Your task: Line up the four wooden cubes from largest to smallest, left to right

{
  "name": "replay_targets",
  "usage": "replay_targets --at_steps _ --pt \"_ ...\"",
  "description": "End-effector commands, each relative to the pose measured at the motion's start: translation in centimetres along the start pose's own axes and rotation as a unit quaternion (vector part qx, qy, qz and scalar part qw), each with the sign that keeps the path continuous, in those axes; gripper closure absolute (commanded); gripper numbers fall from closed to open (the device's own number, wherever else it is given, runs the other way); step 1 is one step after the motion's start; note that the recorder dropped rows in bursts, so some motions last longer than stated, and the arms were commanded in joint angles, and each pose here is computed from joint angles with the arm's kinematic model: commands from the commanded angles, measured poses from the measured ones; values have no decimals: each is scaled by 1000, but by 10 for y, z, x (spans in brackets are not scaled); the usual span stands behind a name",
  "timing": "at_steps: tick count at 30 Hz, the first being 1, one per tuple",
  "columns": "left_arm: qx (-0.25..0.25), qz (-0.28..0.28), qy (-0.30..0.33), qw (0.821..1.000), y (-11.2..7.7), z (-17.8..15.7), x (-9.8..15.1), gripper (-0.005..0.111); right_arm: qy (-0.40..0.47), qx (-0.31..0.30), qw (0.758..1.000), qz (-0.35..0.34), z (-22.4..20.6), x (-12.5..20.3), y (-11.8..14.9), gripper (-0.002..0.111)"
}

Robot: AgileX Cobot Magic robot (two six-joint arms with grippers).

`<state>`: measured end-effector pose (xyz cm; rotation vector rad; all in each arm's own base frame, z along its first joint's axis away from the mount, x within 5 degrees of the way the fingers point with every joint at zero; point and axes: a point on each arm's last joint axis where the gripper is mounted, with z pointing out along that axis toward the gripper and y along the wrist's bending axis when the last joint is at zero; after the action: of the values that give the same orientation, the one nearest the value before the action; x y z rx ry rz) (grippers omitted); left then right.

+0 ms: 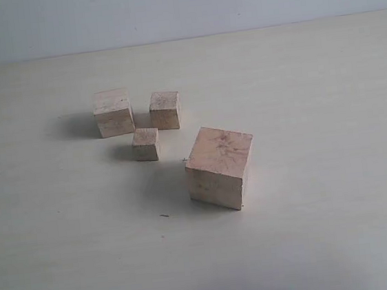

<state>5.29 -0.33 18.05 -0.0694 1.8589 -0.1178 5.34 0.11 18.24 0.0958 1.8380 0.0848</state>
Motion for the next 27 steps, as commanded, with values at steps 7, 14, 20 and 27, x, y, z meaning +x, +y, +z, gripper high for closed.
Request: replay_targets --at_steps 7,14,20,27 --pt "3 3 -7 1000 0 0 0 107 -6 3 1000 -3 0 0 -1 108" --pt "3 3 -8 1000 0 0 0 107 -45 0 999 -1 0 -7 0 108" --pt "3 3 -8 1000 0 0 0 107 -173 -14 984 36 -5 -30 1 108" --pt "3 3 -8 1000 0 0 0 107 -276 -16 960 41 -14 -47 1 108"
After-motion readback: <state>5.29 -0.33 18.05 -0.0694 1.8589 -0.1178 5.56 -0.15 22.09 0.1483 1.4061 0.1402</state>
